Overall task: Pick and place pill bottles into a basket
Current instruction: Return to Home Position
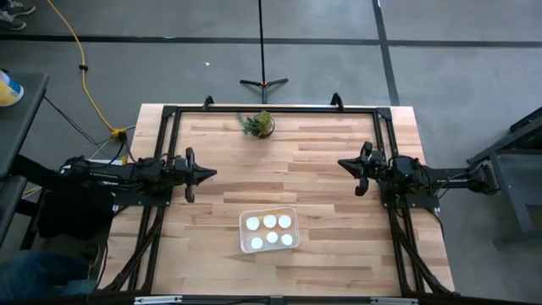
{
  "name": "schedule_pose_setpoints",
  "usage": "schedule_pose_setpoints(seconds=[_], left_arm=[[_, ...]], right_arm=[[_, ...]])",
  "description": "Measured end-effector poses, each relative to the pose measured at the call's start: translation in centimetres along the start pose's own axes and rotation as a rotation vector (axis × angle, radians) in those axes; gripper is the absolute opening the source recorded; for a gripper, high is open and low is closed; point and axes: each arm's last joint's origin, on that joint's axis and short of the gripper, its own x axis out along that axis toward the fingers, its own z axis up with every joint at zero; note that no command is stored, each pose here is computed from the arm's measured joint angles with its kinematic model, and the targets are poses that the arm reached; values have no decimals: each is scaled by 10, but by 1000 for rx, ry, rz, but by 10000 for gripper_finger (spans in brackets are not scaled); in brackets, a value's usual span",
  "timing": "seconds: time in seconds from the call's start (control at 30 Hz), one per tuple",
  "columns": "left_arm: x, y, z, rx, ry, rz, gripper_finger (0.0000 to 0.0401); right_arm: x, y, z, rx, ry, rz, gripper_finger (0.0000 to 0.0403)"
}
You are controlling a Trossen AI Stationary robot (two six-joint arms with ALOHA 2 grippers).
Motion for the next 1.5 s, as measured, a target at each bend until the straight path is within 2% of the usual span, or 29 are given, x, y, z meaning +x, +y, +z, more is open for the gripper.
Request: schedule_pose_setpoints(seconds=[0.13,0.27,0.47,0.67,1.03,1.3,1.5], left_arm=[[0,0,0,-37,33,-2,22],[-4,1,4,-28,89,7,22],[-9,2,8,-43,36,2,22],[-8,1,7,-15,51,-10,22],[-9,1,7,-40,49,-27,28],[-9,1,7,-33,49,-26,59],[-9,1,7,-33,49,-26,59]], right_arm=[[0,1,3,0,-28,8,0],[0,1,7,-22,-38,7,0],[0,1,6,-12,-23,10,0],[0,1,4,-14,-20,9,0],[0,0,2,-41,-4,-7,0],[0,0,2,-41,-4,-7,0],[0,0,2,-42,-3,-6,0]])
